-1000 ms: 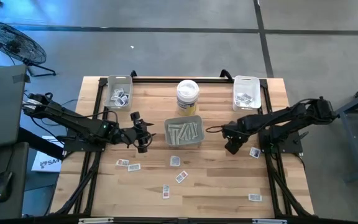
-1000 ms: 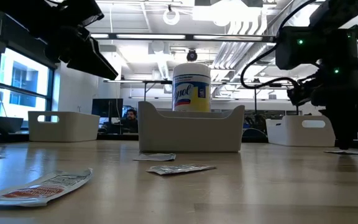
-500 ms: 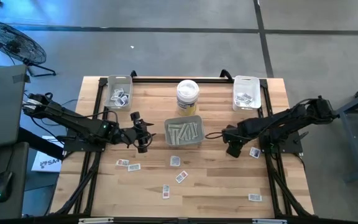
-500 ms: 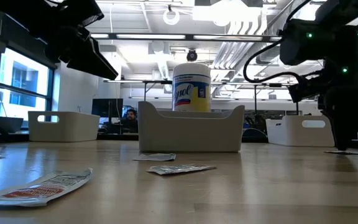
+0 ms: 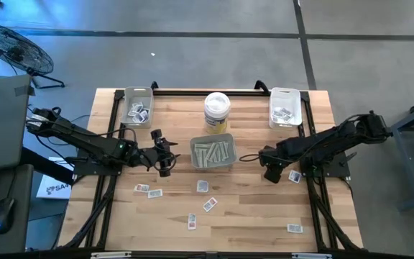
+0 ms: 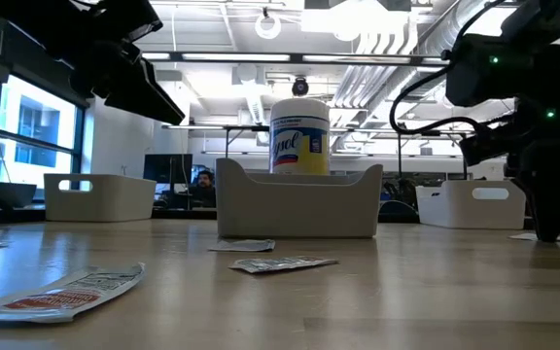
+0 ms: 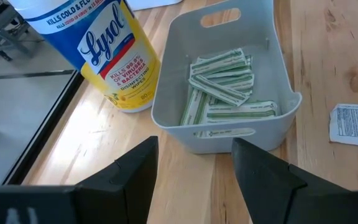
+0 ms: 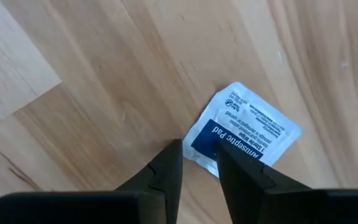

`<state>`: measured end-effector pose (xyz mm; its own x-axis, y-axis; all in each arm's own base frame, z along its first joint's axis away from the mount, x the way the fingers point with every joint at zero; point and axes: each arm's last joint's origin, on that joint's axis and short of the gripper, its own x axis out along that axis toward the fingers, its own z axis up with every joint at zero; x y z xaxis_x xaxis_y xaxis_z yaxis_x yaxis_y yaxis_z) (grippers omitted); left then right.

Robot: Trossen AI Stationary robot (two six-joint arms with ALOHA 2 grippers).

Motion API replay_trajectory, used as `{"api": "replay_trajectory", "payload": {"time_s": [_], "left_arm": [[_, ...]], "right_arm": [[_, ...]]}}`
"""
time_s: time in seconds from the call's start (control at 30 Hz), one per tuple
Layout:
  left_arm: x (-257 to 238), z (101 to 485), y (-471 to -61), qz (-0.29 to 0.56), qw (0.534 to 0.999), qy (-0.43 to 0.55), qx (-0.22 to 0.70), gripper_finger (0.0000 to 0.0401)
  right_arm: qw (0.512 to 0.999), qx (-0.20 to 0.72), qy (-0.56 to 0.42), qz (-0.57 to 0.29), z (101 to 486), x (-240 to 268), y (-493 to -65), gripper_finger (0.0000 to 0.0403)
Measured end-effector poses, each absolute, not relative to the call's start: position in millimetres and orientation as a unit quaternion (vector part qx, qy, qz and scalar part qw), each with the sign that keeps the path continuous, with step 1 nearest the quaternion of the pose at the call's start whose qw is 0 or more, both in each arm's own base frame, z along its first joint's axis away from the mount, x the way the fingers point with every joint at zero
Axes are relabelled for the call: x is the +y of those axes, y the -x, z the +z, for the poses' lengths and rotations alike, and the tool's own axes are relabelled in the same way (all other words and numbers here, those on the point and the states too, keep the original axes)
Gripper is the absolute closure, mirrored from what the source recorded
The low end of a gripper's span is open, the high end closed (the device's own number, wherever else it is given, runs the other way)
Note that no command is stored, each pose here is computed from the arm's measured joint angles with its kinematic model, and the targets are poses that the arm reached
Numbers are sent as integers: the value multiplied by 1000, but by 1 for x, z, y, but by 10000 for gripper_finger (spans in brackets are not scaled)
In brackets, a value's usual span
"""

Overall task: Pick & Place First Aid Supplies
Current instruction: Put the alcohol pad into the top gray bin

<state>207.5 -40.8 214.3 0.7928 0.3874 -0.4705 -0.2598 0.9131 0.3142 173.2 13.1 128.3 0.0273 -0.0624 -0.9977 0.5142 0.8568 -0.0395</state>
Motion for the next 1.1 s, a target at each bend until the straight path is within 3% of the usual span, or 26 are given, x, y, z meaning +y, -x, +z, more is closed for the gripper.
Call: {"api": "replay_trajectory", "payload": {"time_s": [0.17,0.4,0.53,0.73,0.9,1.1], "left_arm": [[-41,214,-208,172,940,-116,272,201],[-41,214,-208,172,940,-115,271,201],[-41,216,-208,176,942,-115,264,201],[-42,222,-212,170,951,-113,232,201],[-46,227,-215,112,964,-114,213,201],[-54,226,-221,7,975,-97,200,201]], "right_arm": [[696,666,-169,-208,128,13,-173,333],[698,664,-171,-206,130,13,-175,396],[700,663,-178,-197,143,16,-186,393],[753,614,-185,-149,183,31,-215,399],[810,550,-185,-83,219,58,-237,400],[912,387,-125,49,250,92,-262,400]]}}
